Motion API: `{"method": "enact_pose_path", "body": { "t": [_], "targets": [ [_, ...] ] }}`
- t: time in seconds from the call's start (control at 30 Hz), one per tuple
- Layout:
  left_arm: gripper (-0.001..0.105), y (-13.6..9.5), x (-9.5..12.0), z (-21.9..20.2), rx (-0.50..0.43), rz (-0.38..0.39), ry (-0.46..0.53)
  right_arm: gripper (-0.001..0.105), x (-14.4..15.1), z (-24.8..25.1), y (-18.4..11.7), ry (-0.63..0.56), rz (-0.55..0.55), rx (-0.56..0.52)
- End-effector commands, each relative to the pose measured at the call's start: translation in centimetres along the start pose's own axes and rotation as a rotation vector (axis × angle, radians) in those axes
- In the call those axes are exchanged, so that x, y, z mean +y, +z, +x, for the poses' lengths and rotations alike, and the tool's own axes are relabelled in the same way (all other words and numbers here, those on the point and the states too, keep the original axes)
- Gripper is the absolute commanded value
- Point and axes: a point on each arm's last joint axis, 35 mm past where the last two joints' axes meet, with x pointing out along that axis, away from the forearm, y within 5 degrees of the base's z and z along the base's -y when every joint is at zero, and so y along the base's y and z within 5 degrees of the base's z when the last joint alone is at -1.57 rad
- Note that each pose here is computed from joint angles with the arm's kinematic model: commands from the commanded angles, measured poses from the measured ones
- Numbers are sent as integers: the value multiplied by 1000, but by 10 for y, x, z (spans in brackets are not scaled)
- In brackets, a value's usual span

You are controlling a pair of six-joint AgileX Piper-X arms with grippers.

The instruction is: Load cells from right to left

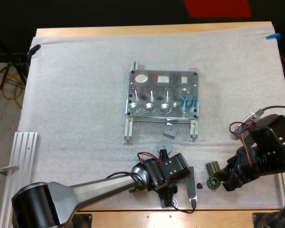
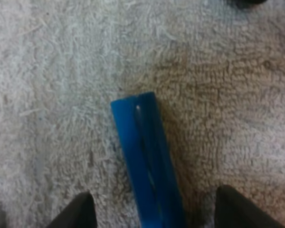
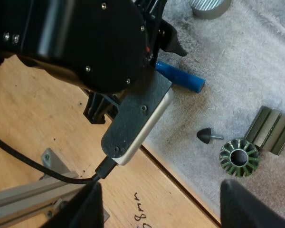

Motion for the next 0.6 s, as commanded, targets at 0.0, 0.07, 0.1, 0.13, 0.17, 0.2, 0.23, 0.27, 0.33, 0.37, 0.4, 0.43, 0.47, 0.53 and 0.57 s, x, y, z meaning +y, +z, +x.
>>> {"method": "enact_pose_path", "body": {
  "t": [0.0, 0.07, 0.1, 0.13, 0.17, 0.2, 0.23, 0.27, 0.33, 0.37, 0.4, 0.43, 0.47, 0.53, 0.57],
  "targets": [
    [53, 2, 0, 1, 6, -4, 29, 54, 0, -2, -1, 6, -8, -8],
    [52, 1, 0, 2, 16, -3, 28, 54, 0, -2, -1, 6, -8, -8],
    [48, 1, 0, 3, 21, -3, 27, 54, 0, -2, -1, 6, -8, -8],
    [41, 0, -1, 4, 26, -2, 23, 54, 0, -2, -1, 6, -8, -8],
    [36, 0, -1, 4, 26, -2, 22, 54, 0, -2, -1, 6, -8, -8],
    [28, 0, -1, 4, 25, -2, 12, 54, 0, -2, -1, 6, -8, -8],
    [17, 0, -2, 4, 21, -3, -10, 54, 0, -2, -1, 6, -8, -8],
    [14, 0, -2, 4, 18, -3, -25, 54, 0, -2, -1, 6, -8, -8],
    [0, 1, -5, 3, 7, -7, -93, 54, 0, -2, -1, 6, -8, -8],
    [0, 1, -5, 3, 6, -11, -104, 54, 0, -2, -1, 3, -8, -7],
    [0, 2, -5, 3, 3, -15, -109, 54, 0, -2, -1, -9, -8, -3],
    [0, 2, -5, 3, 3, -18, -106, 54, -1, -2, -1, -23, -10, 2],
    [0, 2, -5, 2, 3, -18, -104, 54, -1, -2, -1, -27, -13, 3],
    [0, 1, -5, 1, 7, -18, -93, 54, -2, -2, -1, -55, -28, 13],
    [0, 1, -5, 1, 8, -18, -91, 54, -2, -2, -1, -63, -28, 16]
  ]
}}
